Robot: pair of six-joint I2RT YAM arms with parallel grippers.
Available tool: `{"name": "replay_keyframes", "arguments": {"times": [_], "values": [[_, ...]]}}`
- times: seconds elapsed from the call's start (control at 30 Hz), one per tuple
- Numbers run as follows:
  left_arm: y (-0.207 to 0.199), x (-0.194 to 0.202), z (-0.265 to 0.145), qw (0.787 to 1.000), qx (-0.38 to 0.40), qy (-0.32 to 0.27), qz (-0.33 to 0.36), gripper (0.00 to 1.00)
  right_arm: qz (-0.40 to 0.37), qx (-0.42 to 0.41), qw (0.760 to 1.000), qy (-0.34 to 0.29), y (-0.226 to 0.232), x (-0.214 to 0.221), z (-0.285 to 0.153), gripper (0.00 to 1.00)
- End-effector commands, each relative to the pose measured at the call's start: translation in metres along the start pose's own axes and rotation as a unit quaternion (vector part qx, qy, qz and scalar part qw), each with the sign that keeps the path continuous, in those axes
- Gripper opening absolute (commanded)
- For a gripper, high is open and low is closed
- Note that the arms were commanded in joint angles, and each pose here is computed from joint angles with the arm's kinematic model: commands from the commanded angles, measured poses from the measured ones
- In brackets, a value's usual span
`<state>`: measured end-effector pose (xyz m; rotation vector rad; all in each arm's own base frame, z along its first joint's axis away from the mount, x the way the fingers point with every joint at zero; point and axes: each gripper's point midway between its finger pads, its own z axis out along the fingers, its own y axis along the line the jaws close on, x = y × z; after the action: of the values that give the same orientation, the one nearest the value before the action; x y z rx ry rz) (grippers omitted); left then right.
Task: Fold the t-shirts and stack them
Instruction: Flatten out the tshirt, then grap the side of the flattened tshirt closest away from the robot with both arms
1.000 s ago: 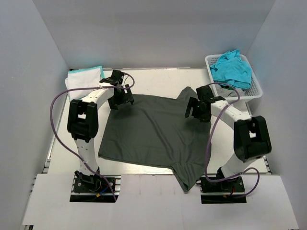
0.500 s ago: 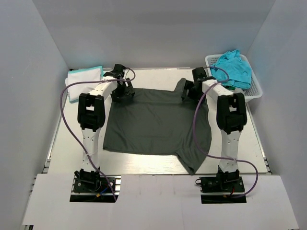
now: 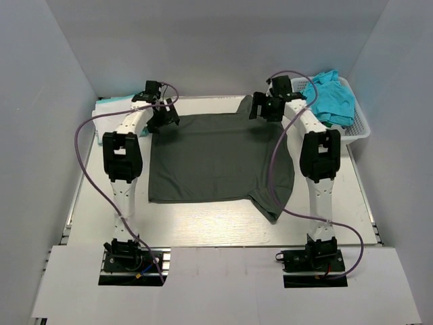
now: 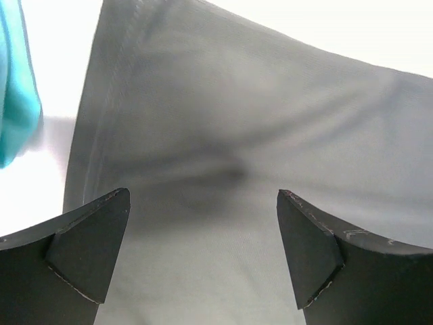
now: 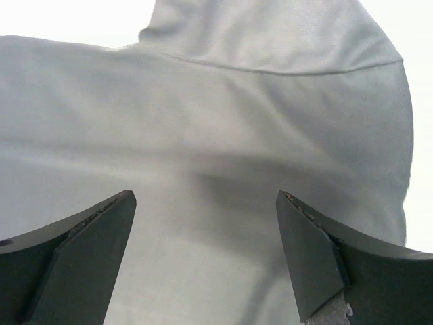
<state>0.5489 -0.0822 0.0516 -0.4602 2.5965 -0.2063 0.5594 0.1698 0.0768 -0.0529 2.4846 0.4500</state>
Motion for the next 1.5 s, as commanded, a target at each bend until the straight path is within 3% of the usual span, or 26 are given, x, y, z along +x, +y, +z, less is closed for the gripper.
{"name": "replay_keyframes", "arguments": {"times": [0.0,0.03,0.1,0.13,0.17,0.2,0.23,0.3,0.43,0.57,0.7,0.8,0.9,1.1,1.13,1.17,1.23,1.47], "values": [[-0.041,-0.044,-0.116,0.992,0.075,-0.097,0.022,1.0,-0.059,-0.048,0.994,-0.083,0.046,-0.051,-0.084,0.9],[-0.03,-0.025,-0.118,0.995,0.059,-0.074,0.012,1.0,-0.068,-0.047,0.991,-0.103,0.056,-0.052,-0.118,0.9],[-0.019,-0.013,-0.16,0.995,0.048,-0.083,-0.024,1.0,-0.067,-0.031,0.994,-0.086,0.047,-0.02,-0.12,0.9],[0.003,0.024,-0.153,0.998,0.014,-0.04,-0.04,1.0,-0.074,-0.027,0.992,-0.101,0.055,-0.004,-0.153,0.9],[0.014,0.041,-0.159,0.998,-0.004,-0.028,-0.057,1.0,-0.068,-0.018,0.991,-0.114,0.052,-0.001,-0.158,0.9],[0.022,0.05,-0.183,0.995,-0.011,-0.042,-0.088,1.0,-0.051,0.008,0.997,-0.056,0.031,0.053,-0.142,0.9],[0.042,0.09,-0.174,0.994,-0.039,0.003,-0.098,1.0,-0.04,0.0,0.996,-0.084,0.042,0.053,-0.173,0.9],[0.069,0.128,-0.183,0.989,-0.084,0.03,-0.116,1.0,-0.003,0.012,1.0,0.0,0.03,0.127,-0.167,0.9],[0.113,0.213,-0.188,0.978,-0.126,0.074,-0.148,1.0,0.038,0.013,0.998,0.049,0.023,0.218,-0.207,0.9],[0.129,0.236,-0.183,0.971,-0.127,0.046,-0.199,1.0,0.074,0.01,0.993,0.096,0.019,0.28,-0.223,0.9],[0.135,0.242,-0.167,0.965,-0.136,0.035,-0.22,1.0,0.099,0.015,0.989,0.108,0.013,0.306,-0.226,0.9],[0.138,0.246,-0.153,0.962,-0.149,0.055,-0.222,0.94,0.108,0.021,0.987,0.116,0.009,0.316,-0.221,0.9],[0.139,0.248,-0.141,0.962,-0.153,0.06,-0.217,0.82,0.112,0.023,0.986,0.125,0.008,0.323,-0.217,0.9],[0.138,0.269,-0.133,0.959,-0.139,0.091,-0.23,0.4,0.128,0.043,0.982,0.131,0.0,0.333,-0.213,0.9],[0.137,0.267,-0.135,0.96,-0.135,0.086,-0.23,0.33,0.13,0.041,0.982,0.129,0.0,0.332,-0.211,0.9],[0.139,0.272,-0.134,0.958,-0.139,0.09,-0.234,0.17,0.13,0.032,0.982,0.134,0.002,0.336,-0.209,0.9],[0.139,0.272,-0.137,0.957,-0.139,0.089,-0.239,0.0,0.132,0.029,0.98,0.148,0.003,0.34,-0.2,0.89],[0.137,0.261,-0.143,0.957,-0.143,0.08,-0.237,0.0,0.123,0.024,0.977,0.171,0.007,0.349,-0.193,0.76]]}}
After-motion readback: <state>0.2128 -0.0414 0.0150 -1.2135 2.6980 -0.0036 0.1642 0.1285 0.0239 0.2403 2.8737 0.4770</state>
